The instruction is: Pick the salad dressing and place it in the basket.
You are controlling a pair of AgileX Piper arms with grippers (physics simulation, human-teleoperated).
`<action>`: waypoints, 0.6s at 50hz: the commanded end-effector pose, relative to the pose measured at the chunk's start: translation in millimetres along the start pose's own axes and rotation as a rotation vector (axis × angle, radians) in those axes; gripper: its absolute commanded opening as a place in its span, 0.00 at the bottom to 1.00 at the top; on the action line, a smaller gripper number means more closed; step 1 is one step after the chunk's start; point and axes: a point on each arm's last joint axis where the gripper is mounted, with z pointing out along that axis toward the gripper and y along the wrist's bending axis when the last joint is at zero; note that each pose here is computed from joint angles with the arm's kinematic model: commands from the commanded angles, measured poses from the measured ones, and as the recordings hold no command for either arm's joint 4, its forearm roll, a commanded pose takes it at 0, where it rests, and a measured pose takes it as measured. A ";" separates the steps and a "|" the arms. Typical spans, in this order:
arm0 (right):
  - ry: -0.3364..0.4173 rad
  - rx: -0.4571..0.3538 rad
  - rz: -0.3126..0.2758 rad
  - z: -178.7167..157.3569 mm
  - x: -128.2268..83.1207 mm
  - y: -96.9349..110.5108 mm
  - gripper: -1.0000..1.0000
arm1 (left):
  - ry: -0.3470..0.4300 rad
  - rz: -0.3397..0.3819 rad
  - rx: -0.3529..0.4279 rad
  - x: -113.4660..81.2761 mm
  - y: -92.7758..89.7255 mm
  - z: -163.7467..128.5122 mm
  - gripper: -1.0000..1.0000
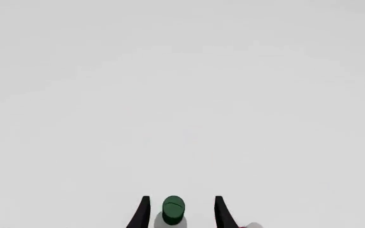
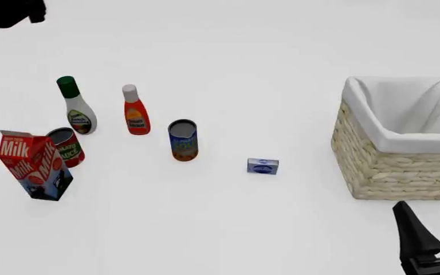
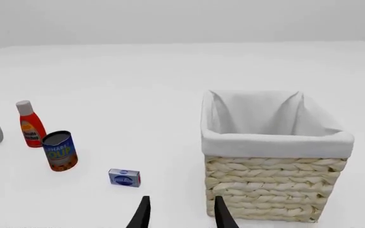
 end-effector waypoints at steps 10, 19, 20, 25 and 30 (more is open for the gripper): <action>0.004 -0.006 -0.001 0.5 0.7 0.3 1.00 | 0.061 -0.032 -0.047 10.6 21.5 41.8 1.00; 0.002 -0.013 -0.002 1.4 -0.7 0.8 1.00 | 0.105 -0.022 -0.046 22.8 20.5 58.6 1.00; 0.002 -0.014 -0.003 1.4 -0.9 0.9 1.00 | 0.106 -0.018 -0.047 23.8 21.4 59.7 1.00; -0.002 -0.015 -0.006 -0.2 -3.1 0.9 1.00 | 0.123 -0.010 -0.045 31.4 20.7 67.6 1.00; -0.002 -0.011 -0.007 -0.4 -3.9 0.7 1.00 | 0.141 -0.003 -0.043 38.0 19.5 72.5 1.00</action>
